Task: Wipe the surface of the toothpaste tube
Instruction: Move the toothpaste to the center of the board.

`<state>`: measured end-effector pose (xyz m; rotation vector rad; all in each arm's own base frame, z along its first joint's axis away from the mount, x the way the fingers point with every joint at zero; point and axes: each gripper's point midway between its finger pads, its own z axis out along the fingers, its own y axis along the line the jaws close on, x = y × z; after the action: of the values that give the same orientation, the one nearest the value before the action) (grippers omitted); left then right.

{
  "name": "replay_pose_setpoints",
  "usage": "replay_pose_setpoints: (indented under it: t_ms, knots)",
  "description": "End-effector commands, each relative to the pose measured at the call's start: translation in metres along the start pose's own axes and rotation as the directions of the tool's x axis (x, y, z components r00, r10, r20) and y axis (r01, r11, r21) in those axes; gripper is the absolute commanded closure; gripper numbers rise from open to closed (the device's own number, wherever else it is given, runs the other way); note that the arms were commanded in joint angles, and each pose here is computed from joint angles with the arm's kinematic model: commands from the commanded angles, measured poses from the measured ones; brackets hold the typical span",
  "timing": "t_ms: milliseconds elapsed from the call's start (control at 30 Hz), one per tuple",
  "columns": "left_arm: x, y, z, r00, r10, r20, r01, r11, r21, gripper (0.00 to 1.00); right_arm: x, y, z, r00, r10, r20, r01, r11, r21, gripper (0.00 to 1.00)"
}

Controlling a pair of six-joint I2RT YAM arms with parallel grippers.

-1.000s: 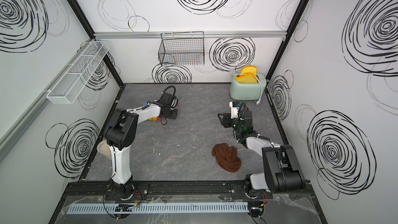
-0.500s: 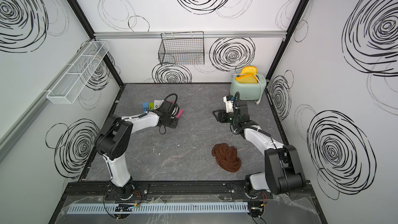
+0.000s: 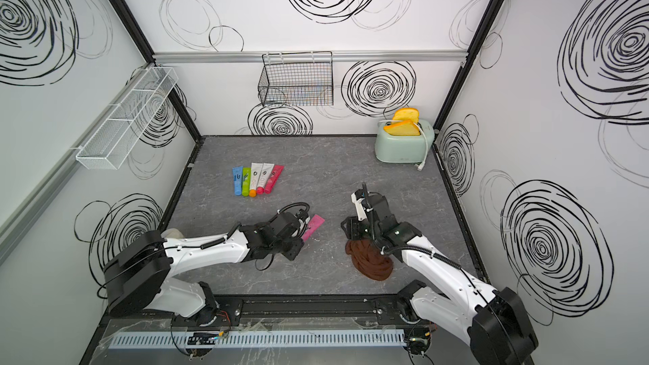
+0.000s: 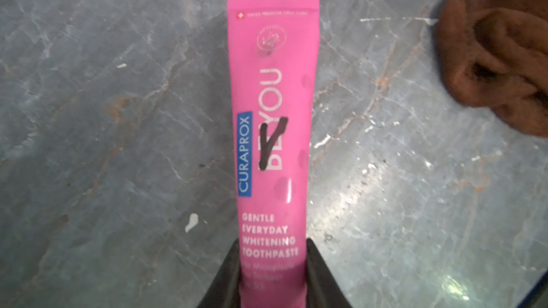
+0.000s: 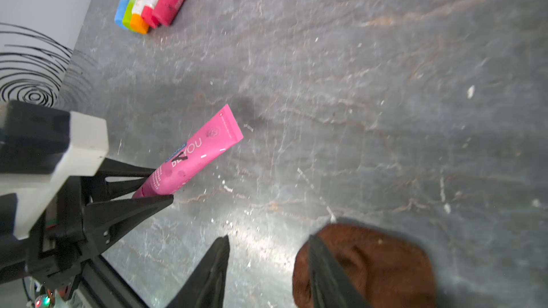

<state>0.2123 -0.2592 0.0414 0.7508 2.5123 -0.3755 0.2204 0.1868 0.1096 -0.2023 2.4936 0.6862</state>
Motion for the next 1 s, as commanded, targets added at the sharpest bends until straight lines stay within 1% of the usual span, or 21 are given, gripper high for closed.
replay_pose_setpoints:
  t_ms: [0, 67, 167, 233, 300, 433, 500, 600, 667, 700, 767, 800, 867, 900, 967]
  knots:
    - [-0.004, -0.005, 0.0, 0.997, -0.044, 0.056, 0.043, 0.999, 0.019, 0.69, 0.034, -0.026, 0.006, 0.993, 0.109, -0.053, -0.103, 0.989, 0.11, 0.54]
    - [0.002, -0.006, 0.004, 0.998, -0.044, 0.049, 0.043, 0.999, 0.031, 0.66, 0.047, -0.032, 0.011, 0.991, 0.114, -0.068, -0.105, 0.986, 0.132, 0.54]
    - [0.008, -0.007, 0.006, 0.998, -0.044, 0.045, 0.042, 0.998, 0.042, 0.54, 0.062, -0.037, 0.016, 0.99, 0.104, -0.094, -0.087, 0.982, 0.169, 0.52]
    - [0.009, -0.005, 0.006, 0.998, -0.04, 0.047, 0.038, 0.999, 0.033, 0.49, 0.069, -0.04, 0.017, 0.99, 0.098, -0.104, -0.077, 0.979, 0.188, 0.51]
    - [0.012, -0.005, 0.007, 0.998, -0.036, 0.042, 0.035, 0.999, 0.037, 0.44, 0.074, -0.039, 0.019, 0.989, 0.096, -0.113, -0.074, 0.98, 0.184, 0.5]
    - [0.019, -0.006, 0.006, 0.998, -0.041, 0.039, 0.039, 0.998, 0.049, 0.34, 0.084, -0.038, 0.024, 0.985, 0.086, -0.15, -0.058, 0.982, 0.182, 0.45]
    - [0.022, -0.007, 0.003, 0.998, -0.049, 0.044, 0.046, 0.997, 0.065, 0.32, 0.088, -0.041, 0.026, 0.984, 0.076, -0.163, -0.042, 0.978, 0.204, 0.44]
    - [0.031, -0.008, 0.002, 0.998, -0.058, 0.035, 0.055, 0.995, 0.081, 0.31, 0.092, -0.046, 0.028, 0.983, 0.065, -0.172, -0.025, 0.974, 0.226, 0.44]
    - [0.039, -0.006, 0.004, 0.998, -0.065, 0.021, 0.063, 0.995, 0.081, 0.31, 0.093, -0.049, 0.031, 0.984, 0.062, -0.165, -0.023, 0.974, 0.226, 0.48]
    - [0.041, -0.007, 0.005, 0.998, -0.067, 0.014, 0.065, 0.995, 0.08, 0.32, 0.093, -0.05, 0.032, 0.985, 0.06, -0.162, -0.021, 0.973, 0.231, 0.51]
    - [0.042, -0.01, 0.003, 0.998, -0.065, 0.019, 0.063, 0.994, 0.086, 0.34, 0.091, -0.049, 0.033, 0.986, 0.055, -0.158, -0.017, 0.973, 0.23, 0.6]
    - [0.043, -0.01, 0.002, 0.998, -0.068, 0.019, 0.066, 0.994, 0.087, 0.36, 0.088, -0.048, 0.034, 0.988, 0.051, -0.149, -0.016, 0.974, 0.226, 0.67]
    - [0.047, -0.009, 0.001, 0.998, -0.065, 0.015, 0.063, 0.994, 0.085, 0.37, 0.083, -0.044, 0.034, 0.99, 0.04, -0.133, -0.011, 0.977, 0.213, 0.75]
    - [0.048, -0.009, 0.001, 0.996, -0.09, 0.013, 0.089, 0.993, 0.082, 0.38, 0.08, -0.042, 0.033, 0.992, 0.033, -0.12, -0.008, 0.979, 0.203, 0.8]
    - [0.052, -0.012, -0.001, 0.996, -0.09, 0.007, 0.089, 0.992, 0.091, 0.4, 0.068, -0.034, 0.031, 0.996, 0.015, -0.084, 0.0, 0.984, 0.178, 0.87]
